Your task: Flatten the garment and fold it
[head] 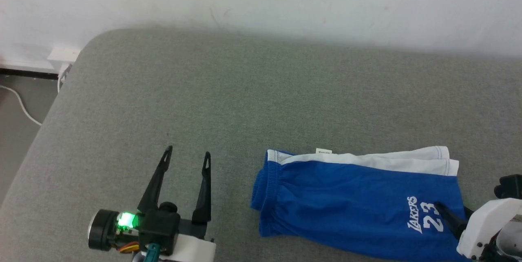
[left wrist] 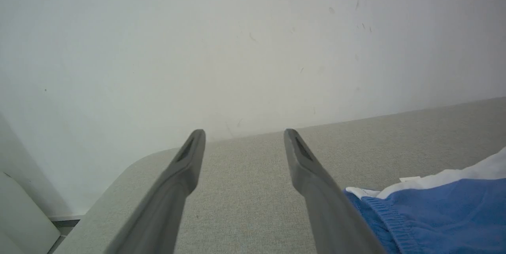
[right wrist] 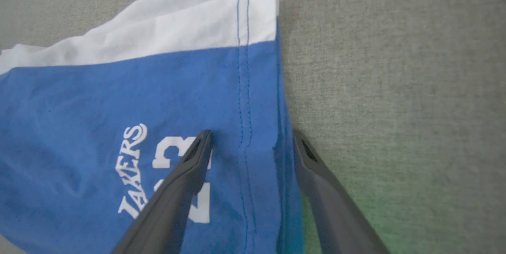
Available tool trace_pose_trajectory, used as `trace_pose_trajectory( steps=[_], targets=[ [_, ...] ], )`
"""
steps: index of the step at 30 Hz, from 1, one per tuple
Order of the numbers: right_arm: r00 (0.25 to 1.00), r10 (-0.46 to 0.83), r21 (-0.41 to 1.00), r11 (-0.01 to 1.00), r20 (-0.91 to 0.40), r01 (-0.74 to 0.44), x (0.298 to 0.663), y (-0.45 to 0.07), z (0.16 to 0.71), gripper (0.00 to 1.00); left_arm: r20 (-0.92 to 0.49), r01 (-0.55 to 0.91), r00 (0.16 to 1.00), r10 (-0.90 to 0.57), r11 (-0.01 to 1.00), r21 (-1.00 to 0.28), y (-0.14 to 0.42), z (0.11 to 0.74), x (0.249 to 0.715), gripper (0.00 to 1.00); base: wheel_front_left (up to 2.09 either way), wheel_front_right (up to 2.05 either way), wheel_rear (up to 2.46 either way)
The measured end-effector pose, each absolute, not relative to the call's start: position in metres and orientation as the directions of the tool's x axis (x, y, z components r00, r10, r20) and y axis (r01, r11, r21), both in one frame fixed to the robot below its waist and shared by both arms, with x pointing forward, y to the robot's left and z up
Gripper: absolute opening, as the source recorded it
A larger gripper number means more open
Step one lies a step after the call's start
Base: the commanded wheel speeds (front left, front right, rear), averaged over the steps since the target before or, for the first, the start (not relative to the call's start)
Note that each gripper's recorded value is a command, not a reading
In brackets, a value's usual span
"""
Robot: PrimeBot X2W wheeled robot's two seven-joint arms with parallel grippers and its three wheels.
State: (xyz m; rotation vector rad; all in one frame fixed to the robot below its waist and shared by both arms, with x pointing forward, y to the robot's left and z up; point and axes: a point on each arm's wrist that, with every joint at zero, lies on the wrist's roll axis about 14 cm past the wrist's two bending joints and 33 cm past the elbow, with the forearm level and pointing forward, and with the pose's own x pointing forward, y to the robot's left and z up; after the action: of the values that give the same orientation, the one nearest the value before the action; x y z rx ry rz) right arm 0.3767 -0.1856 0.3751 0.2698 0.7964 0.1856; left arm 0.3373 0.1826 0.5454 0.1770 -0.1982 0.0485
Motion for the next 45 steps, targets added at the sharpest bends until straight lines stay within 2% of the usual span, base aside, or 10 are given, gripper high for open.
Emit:
trace_pose_trajectory(
  steps=[5,6,7,11,19,29,36,45],
  targets=[
    [0.666,0.289,0.321,0.944,-0.688,-0.078,0.379,-0.177,0.367,1.00,0.173,-0.087,0.983,0.058,0.982,0.166,0.187,0.537,0.334,1.00,0.00,0.00,0.00],
    [0.663,0.293,0.321,0.943,-0.688,-0.083,0.380,-0.175,0.366,0.33,0.169,-0.091,0.984,0.063,0.982,0.165,0.188,0.536,0.334,1.00,0.00,0.00,0.00],
    [0.661,0.297,0.322,0.943,-0.689,-0.088,0.381,-0.173,0.365,0.00,0.166,-0.093,0.984,0.066,0.982,0.163,0.189,0.535,0.334,1.00,0.00,0.00,0.00],
    [0.667,0.317,0.342,0.934,-0.674,-0.099,0.385,-0.164,0.363,0.00,0.159,-0.107,0.984,0.082,0.982,0.155,0.192,0.533,0.334,1.00,0.00,0.00,0.00],
    [0.739,0.291,0.364,0.929,-0.607,-0.067,0.390,-0.171,0.370,0.00,0.169,-0.100,0.983,0.074,0.984,0.149,0.194,0.536,0.333,1.00,0.00,0.00,0.00],
    [0.831,0.111,0.280,0.958,-0.545,0.055,0.400,-0.249,0.400,0.00,0.190,-0.077,0.980,0.052,0.989,0.125,0.187,0.543,0.331,1.00,0.00,0.00,0.00],
    [0.843,0.162,0.251,0.968,-0.513,-0.034,0.401,-0.238,0.428,0.00,0.185,-0.069,0.982,0.047,0.991,0.112,0.185,0.541,0.326,1.00,0.00,0.00,0.00],
    [0.812,0.375,0.326,0.914,-0.447,-0.242,0.397,-0.159,0.473,0.00,0.200,-0.090,0.977,0.071,0.992,0.089,0.190,0.545,0.318,1.00,0.00,0.00,0.00]
  ],
)
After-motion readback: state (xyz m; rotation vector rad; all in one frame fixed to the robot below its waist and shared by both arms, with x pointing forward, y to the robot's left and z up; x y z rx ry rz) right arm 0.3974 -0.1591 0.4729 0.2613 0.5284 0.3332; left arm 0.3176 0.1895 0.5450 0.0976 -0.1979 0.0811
